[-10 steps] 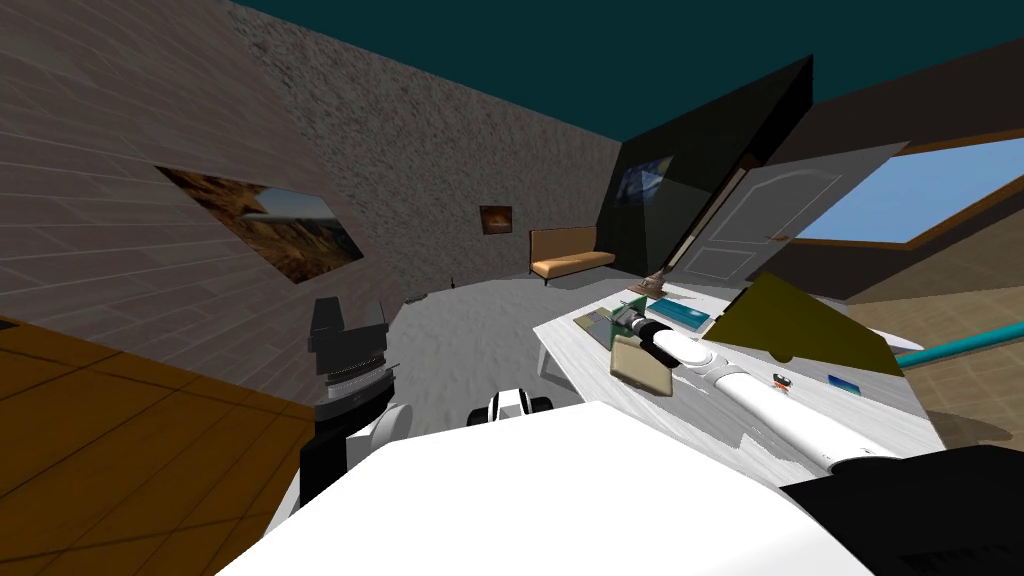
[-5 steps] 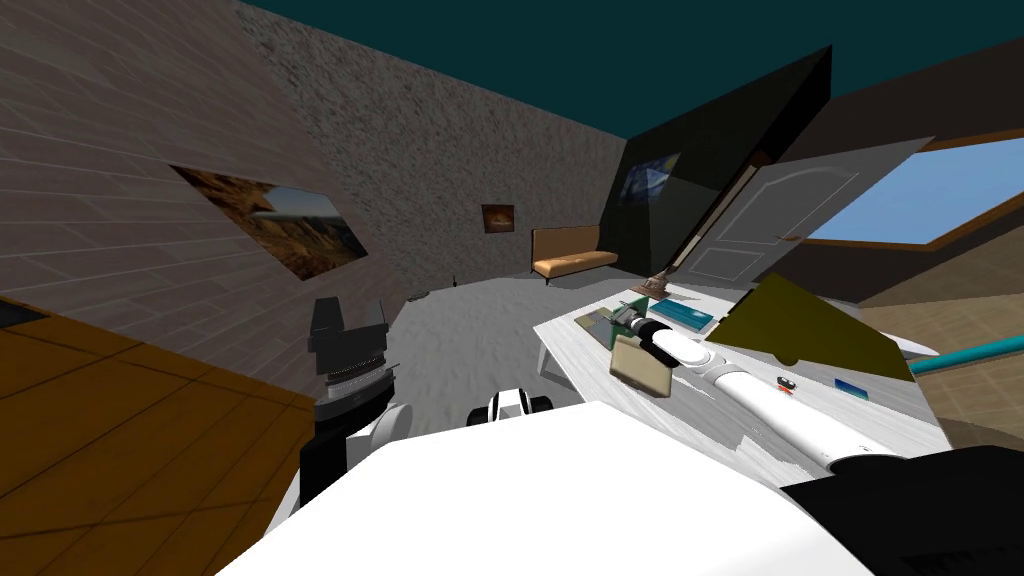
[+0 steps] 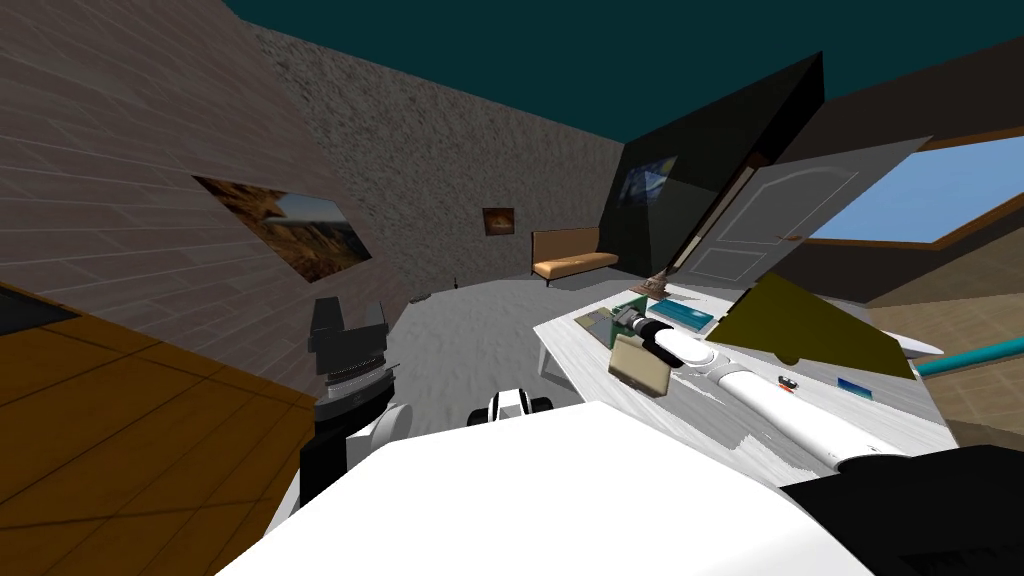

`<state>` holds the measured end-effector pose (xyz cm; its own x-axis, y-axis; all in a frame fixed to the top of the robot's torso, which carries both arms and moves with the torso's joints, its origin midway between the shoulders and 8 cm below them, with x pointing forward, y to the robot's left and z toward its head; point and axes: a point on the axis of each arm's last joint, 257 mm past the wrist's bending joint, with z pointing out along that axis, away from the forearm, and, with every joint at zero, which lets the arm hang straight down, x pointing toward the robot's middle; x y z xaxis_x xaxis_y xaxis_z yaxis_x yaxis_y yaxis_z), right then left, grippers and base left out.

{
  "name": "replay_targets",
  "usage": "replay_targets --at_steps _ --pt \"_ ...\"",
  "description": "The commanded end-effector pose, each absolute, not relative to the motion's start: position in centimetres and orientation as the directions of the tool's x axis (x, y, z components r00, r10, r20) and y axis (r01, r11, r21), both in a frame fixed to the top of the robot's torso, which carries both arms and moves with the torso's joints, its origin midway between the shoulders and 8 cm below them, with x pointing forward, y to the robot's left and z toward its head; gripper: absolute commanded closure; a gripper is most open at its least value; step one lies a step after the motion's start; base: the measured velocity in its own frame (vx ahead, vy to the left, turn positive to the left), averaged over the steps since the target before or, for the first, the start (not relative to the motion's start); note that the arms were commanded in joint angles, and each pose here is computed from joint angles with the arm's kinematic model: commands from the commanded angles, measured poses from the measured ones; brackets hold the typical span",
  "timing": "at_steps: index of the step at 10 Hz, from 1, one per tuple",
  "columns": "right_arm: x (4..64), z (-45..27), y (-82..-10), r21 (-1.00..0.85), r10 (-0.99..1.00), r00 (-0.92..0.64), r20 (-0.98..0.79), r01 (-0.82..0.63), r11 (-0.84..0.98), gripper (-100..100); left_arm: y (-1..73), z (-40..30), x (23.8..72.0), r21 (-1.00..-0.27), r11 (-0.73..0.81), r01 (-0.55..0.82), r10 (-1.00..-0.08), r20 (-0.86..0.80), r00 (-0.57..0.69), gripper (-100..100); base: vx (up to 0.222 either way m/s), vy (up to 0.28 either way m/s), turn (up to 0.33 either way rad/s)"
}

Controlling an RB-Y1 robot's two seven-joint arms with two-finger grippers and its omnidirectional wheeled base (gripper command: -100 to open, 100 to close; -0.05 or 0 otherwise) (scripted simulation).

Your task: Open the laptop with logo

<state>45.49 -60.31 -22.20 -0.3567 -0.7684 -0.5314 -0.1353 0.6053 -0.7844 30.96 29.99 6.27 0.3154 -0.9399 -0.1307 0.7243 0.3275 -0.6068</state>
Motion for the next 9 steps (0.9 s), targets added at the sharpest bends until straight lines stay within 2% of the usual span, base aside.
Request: replay_targets --at_steps 1,8,9 --pt "44.4 -22.9 -61.2 -0.787 -0.783 -0.381 -0.492 -0.191 0.587 100 30.0 6.3 31.0 -0.607 0.327 0.724 -0.940 -0.131 0.315 0 0.111 0.059 -0.037" --pt "40.4 -24.6 -64.8 -0.759 -0.812 -0.462 -0.357 -0.363 0.540 100 30.0 6.3 31.0 -0.607 0.328 0.724 -0.940 -0.131 0.315 0 0.136 0.083 -0.019" --pt "40.8 -24.4 -64.5 -0.763 -0.808 -0.456 -0.372 -0.345 0.546 100 30.0 6.3 31.0 -0.607 0.327 0.724 -0.940 -0.131 0.315 0 0.053 0.036 -0.007"
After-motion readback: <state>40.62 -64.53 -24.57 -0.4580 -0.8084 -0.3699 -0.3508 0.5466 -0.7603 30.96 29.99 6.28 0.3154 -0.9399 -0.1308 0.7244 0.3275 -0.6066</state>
